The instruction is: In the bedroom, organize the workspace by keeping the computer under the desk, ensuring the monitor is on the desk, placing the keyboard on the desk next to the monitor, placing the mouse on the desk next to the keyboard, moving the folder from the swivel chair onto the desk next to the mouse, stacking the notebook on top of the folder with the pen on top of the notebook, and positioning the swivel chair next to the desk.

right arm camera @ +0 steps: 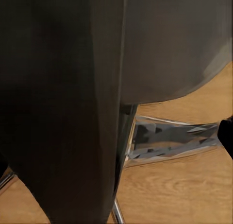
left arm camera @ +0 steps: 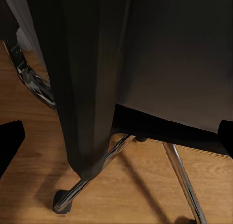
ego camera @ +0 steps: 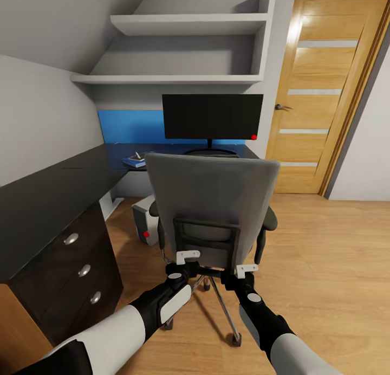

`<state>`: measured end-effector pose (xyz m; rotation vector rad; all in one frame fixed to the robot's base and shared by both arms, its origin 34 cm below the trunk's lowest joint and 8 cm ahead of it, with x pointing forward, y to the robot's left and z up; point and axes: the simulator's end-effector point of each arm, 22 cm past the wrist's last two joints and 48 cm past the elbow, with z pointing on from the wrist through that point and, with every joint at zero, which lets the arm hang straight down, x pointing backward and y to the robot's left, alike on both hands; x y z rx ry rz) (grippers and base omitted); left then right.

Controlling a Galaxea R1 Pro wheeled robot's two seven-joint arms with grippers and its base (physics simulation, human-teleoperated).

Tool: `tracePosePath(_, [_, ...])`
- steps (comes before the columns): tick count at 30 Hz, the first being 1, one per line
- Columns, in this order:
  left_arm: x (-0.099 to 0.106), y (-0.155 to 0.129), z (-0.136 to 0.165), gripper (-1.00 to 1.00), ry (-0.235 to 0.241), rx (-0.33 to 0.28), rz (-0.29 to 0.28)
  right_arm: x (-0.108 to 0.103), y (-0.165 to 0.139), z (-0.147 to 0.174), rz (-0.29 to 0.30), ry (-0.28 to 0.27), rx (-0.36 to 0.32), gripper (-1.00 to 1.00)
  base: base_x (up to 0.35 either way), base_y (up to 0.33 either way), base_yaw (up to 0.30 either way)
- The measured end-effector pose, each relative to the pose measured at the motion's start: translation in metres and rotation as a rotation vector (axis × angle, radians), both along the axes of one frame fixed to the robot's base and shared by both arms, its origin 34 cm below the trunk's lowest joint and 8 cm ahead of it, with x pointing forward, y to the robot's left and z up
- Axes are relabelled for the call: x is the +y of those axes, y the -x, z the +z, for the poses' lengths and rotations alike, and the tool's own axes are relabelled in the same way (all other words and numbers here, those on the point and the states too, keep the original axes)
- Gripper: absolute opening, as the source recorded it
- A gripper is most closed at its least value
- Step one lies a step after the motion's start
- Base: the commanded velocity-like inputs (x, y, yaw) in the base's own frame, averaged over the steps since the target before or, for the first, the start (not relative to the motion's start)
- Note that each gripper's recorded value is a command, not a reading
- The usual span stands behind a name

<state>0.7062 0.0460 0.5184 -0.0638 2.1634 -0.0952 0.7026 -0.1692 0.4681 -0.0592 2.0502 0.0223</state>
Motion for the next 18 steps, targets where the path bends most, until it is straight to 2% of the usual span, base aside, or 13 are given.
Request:
tracePosePath(7, [-0.0002,0.0002,-0.0003,1.0,-0.001,0.001,-0.001,-0.0002,0.0,-0.0001,-0.001,0.0,0.0,1.0,0.036,0.0,0.0])
tracePosePath(14, [-0.0013,0.0003,0.0005,1.0,0.0,-0.001,-0.005,-0.0009,-0.0003,0.0007,-0.002,-0.001,-0.002,1.0,0.21,0.0,0.0])
tracePosePath(18, [-0.0017,0.0003,0.0004,1.0,0.0,0.0,-0.006,-0.0015,-0.0005,0.0005,-0.003,0.0,-0.002,1.0,0.06,0.0,0.0])
